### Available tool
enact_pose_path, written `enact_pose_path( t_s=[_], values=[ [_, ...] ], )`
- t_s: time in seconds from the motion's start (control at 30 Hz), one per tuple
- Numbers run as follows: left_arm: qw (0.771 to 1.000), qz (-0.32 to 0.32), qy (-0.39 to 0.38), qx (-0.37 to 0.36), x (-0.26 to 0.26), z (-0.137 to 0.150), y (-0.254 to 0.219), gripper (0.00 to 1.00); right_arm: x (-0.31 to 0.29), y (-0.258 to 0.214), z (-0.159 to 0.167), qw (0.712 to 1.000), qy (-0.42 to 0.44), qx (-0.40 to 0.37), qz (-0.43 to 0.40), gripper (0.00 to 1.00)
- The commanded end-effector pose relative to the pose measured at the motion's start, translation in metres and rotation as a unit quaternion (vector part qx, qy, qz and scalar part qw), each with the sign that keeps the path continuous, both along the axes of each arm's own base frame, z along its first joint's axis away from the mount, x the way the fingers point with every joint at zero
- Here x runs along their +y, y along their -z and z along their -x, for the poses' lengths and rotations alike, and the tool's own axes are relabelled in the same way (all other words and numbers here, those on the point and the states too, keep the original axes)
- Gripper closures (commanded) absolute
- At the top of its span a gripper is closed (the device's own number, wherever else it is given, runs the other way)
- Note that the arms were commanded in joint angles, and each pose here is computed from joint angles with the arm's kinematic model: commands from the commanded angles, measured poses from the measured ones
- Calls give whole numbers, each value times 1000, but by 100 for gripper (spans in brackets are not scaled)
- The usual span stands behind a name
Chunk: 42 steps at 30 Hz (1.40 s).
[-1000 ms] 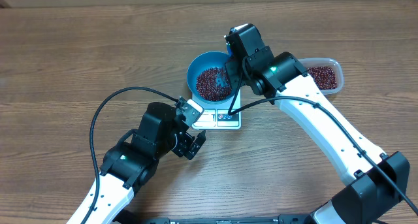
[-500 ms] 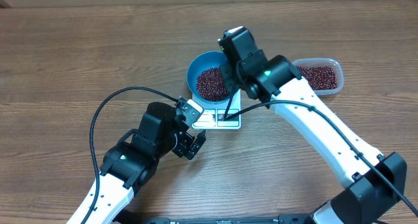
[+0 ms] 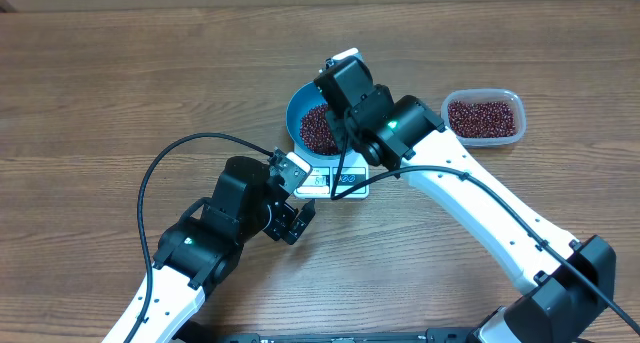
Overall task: Scoop item into bowl and weigh 150g on scale
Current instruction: 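Move the empty blue scoop with the right gripper back to the bean tub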
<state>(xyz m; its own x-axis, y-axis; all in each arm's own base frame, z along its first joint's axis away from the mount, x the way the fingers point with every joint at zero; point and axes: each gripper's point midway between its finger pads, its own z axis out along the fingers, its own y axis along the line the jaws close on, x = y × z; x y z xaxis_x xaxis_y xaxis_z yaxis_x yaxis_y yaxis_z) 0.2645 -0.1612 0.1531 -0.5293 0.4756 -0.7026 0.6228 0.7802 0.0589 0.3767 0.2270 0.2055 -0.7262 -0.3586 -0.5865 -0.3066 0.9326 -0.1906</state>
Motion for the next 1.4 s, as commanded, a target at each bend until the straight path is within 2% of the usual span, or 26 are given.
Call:
enact_pose_path(
  t_s=[0.0,0.37,0.7,1.0,1.2,1.37],
  values=[
    [1000,-1,-4,6,0,1,4,0,-2,-25,-2,999,13,-42,11,96],
    [1000,-1,-4,6,0,1,4,0,6,-31,1,997,17,-67,23,96],
    [1000,-1,-4,6,0,1,4,0,-13,-41,-7,986,132,-76,-67,96],
    [1000,-1,-4,6,0,1,4,0,-101,-81,-24,952,257,-168,2,96],
    [1000,-1,-4,6,0,1,4,1,-169,-68,-30,931,338,-136,21,96],
    [1000,-1,-4,6,0,1,4,0,-198,-43,-31,929,362,-76,8,96]
  ],
)
